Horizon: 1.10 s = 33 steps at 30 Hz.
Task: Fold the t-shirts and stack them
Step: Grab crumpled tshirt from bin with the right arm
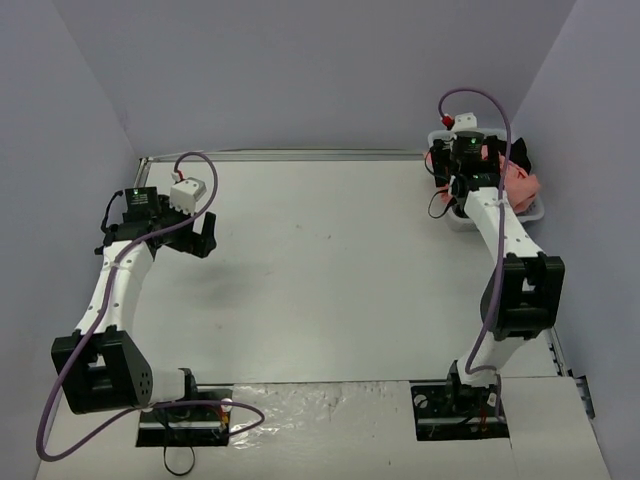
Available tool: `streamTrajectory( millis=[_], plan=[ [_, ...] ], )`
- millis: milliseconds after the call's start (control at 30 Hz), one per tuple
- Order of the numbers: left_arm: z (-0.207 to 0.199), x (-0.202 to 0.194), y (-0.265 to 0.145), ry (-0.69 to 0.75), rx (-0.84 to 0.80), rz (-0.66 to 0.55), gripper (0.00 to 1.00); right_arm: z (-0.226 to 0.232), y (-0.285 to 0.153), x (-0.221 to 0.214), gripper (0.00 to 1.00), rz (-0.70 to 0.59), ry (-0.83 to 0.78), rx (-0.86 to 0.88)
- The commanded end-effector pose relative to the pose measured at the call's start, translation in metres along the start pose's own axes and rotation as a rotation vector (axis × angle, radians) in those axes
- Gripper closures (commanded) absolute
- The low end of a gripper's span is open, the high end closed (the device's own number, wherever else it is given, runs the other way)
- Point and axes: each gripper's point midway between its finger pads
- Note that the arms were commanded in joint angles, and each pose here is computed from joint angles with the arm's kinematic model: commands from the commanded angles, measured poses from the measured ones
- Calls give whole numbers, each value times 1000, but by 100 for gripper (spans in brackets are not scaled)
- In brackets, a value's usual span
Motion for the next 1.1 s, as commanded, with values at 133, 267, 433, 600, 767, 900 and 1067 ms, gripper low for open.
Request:
streamTrajectory(
  millis=[133, 267, 433, 600, 767, 900, 1067],
  plan=[
    [-2, 5, -3, 10, -18, -36, 6, -34, 54, -25, 0, 112, -72, -284],
    [-5, 4, 0, 11, -41, -31, 6, -58, 77, -42, 2, 158, -54, -338],
    [-6, 2, 2, 8, -48, -25, 6, -62, 91, -65, 36, 204, -55, -337],
    [-6, 1, 2, 5, -51, -19, 6, -57, 86, -72, 100, 215, -41, -302],
    [-6, 2, 0, 8, -46, -23, 6, -59, 59, -46, 100, 150, -7, -262],
    [-7, 1, 2, 3, -58, -23, 6, -52, 34, -23, 100, 101, 26, -178],
    [-5, 4, 0, 8, -45, -27, 6, -15, -13, 26, 100, -1, 28, -37]
  ],
)
Point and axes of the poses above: each gripper's point midway between its finger pads, its own y axis out along the fingers, its own z axis along the line the jaws close on, x = y × z, and after that the axes turned 7 degrees about y, right-handed
